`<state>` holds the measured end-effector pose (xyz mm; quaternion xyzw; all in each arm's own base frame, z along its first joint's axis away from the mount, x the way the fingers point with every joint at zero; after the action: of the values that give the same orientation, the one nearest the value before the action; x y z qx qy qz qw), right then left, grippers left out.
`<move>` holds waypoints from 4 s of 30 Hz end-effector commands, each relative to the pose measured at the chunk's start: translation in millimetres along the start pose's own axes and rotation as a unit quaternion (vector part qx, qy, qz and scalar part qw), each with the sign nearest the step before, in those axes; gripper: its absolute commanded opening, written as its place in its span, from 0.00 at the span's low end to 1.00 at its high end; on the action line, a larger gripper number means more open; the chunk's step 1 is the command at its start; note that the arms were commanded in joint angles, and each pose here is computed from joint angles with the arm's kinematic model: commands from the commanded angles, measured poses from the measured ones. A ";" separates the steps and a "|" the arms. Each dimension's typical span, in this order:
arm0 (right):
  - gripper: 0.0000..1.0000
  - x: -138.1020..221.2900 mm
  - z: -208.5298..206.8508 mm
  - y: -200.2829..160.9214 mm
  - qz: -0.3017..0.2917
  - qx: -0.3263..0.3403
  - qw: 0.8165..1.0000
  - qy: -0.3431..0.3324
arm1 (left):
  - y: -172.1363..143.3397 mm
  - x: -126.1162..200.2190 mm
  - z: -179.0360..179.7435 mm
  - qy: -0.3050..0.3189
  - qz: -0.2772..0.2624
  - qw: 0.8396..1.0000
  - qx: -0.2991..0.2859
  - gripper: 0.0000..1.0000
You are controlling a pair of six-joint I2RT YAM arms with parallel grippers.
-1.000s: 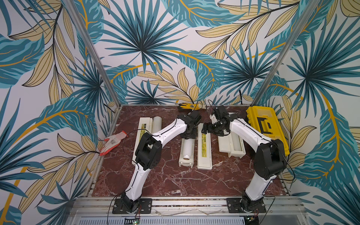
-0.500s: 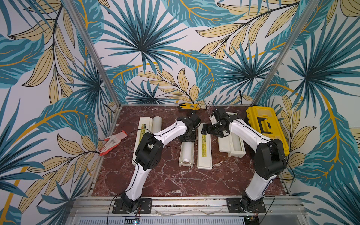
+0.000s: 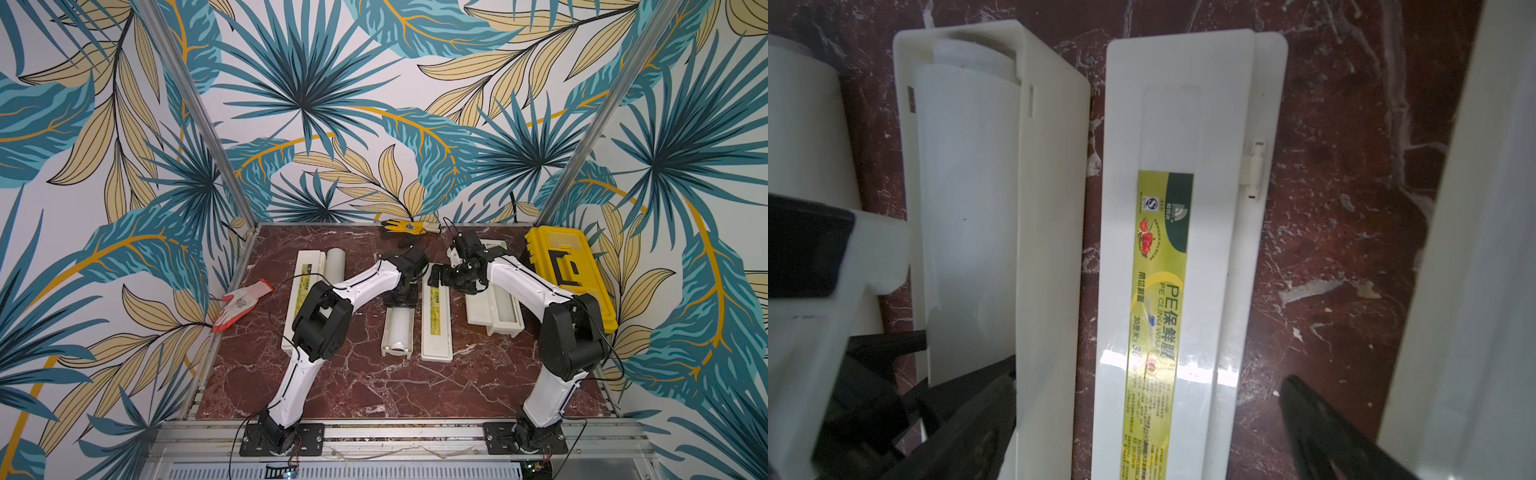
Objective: Put plastic wrap rolls into dispensers
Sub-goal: Place the plastic wrap into the plastic wrap cutting box, then pick up the lid from the center of the board, then adjust the plastic wrap cutting box at the center of the board, then close the lid on the plastic wrap cutting box.
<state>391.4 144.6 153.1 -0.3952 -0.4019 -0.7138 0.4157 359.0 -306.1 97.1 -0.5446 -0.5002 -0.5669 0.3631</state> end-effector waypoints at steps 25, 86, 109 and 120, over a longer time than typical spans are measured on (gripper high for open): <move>0.99 -80.1 -20.3 11.8 0.005 -0.041 0.991 -0.127 | 27.6 98.3 -9.2 -0.021 -0.136 0.990 0.042 1.00; 0.80 53.3 60.4 20.9 0.024 0.043 0.999 -0.021 | -64.5 1.2 56.3 -0.146 0.027 0.987 -0.054 0.85; 0.79 7.4 109.0 14.5 0.020 0.080 0.995 -0.047 | 9.9 45.4 122.6 -0.140 -0.101 0.984 0.041 0.96; 0.79 -7.5 114.2 13.2 0.017 0.076 0.995 -0.065 | -5.0 28.3 139.3 -0.136 -0.076 0.986 0.051 0.98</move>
<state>432.7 243.7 204.4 -0.3918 -0.4771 -0.6567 0.4331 386.5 -175.7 122.5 -0.5551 -0.6151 -0.4926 0.2663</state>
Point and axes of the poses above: each gripper's point midway between its finger pads, its own x axis back along the fingers, its own z axis along the line the jaws close on, y = z × x, the point moved 5 cm from there along x, back along the fingers, and after that the axes turned 12 degrees about -x, right-handed, at the moved point
